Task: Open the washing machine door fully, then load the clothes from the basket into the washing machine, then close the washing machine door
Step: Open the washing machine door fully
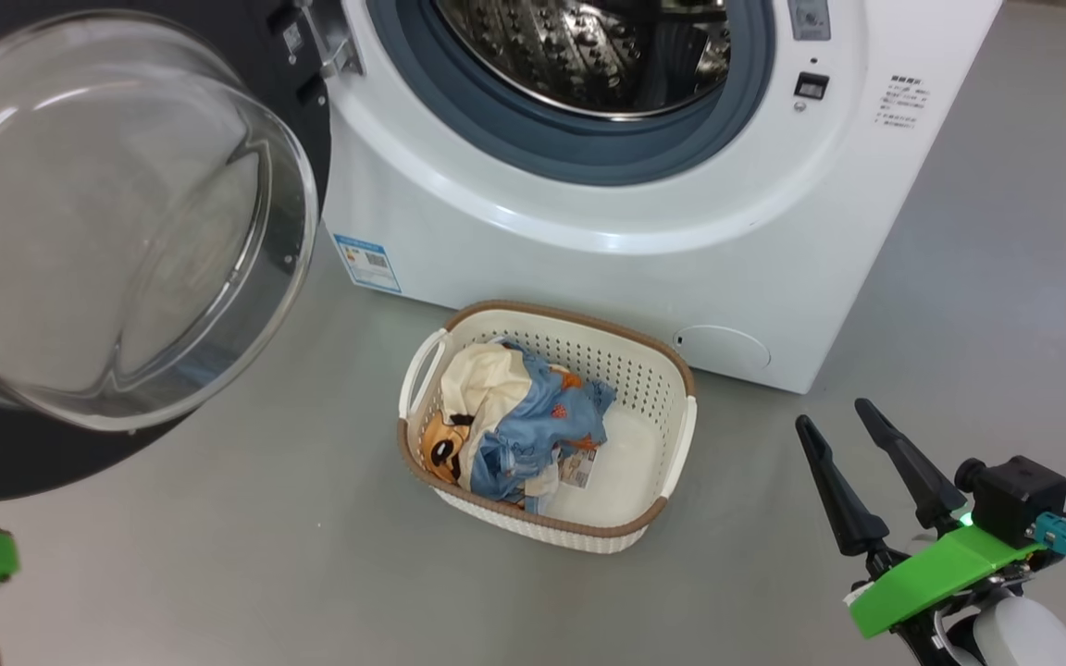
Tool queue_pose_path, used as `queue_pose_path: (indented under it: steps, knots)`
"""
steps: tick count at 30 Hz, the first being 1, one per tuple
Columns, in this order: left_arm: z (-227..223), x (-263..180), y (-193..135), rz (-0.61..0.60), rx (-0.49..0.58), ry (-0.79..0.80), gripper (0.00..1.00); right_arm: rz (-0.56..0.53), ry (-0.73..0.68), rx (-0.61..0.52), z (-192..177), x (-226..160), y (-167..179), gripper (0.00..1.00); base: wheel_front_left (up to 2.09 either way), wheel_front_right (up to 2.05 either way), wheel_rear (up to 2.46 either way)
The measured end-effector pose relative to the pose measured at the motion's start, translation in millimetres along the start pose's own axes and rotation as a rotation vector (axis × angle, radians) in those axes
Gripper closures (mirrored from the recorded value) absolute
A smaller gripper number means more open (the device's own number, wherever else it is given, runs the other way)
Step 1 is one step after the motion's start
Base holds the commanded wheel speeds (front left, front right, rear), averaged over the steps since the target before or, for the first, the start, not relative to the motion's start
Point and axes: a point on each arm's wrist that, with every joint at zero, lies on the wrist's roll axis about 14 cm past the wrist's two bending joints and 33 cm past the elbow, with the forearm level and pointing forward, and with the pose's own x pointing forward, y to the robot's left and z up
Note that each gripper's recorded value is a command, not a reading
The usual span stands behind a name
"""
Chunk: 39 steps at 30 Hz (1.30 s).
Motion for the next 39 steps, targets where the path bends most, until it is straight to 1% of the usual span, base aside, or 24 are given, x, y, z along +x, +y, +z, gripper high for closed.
queue_pose_path:
  steps: [6,13,14,15,16,17,25,28,34,37,39]
  knots:
    - [-17,-23,-22,-0.075,-0.023,0.033,0.00,-0.029,-0.023,-0.012,11,-11,-6,0.00,0.00,0.00,0.00]
    - [-30,-37,-63,-0.206,-0.052,0.064,0.00,-0.073,-0.039,-0.021,18,-26,-18,0.00,0.00,0.00,0.00]
    - [-30,-37,-63,-0.206,-0.052,0.064,0.00,-0.073,-0.039,-0.021,18,-26,-18,0.00,0.00,0.00,0.00]
    - [-33,-40,-77,-0.249,-0.060,0.070,0.00,-0.089,-0.043,-0.023,20,-31,-22,0.00,0.00,0.00,0.00]
    - [-34,-42,-83,-0.268,-0.064,0.075,0.00,-0.097,-0.048,-0.025,22,-32,-24,0.00,0.00,0.00,0.00]
    - [-34,-42,-83,-0.268,-0.064,0.075,0.00,-0.097,-0.048,-0.025,22,-32,-24,0.00,0.00,0.00,0.00]
    - [-39,-49,-134,-0.422,-0.077,0.087,0.00,-0.171,-0.082,-0.037,34,-51,-46,0.00,0.00,0.00,0.00]
    - [-44,-53,-148,-0.466,-0.081,0.101,0.00,-0.200,-0.091,-0.042,38,-59,-53,0.00,0.00,0.00,0.00]
    - [-46,-60,-183,-0.577,-0.092,0.109,0.00,-0.280,-0.107,-0.049,44,-83,-72,0.00,0.00,0.00,0.00]
    - [-47,-61,-197,-0.616,-0.107,0.112,0.00,-0.312,-0.111,-0.051,45,-94,-79,0.00,0.00,0.00,0.00]
    - [-51,-64,-202,-0.630,-0.109,0.127,0.00,-0.335,-0.113,-0.050,45,-103,-83,0.00,0.00,0.00,0.00]
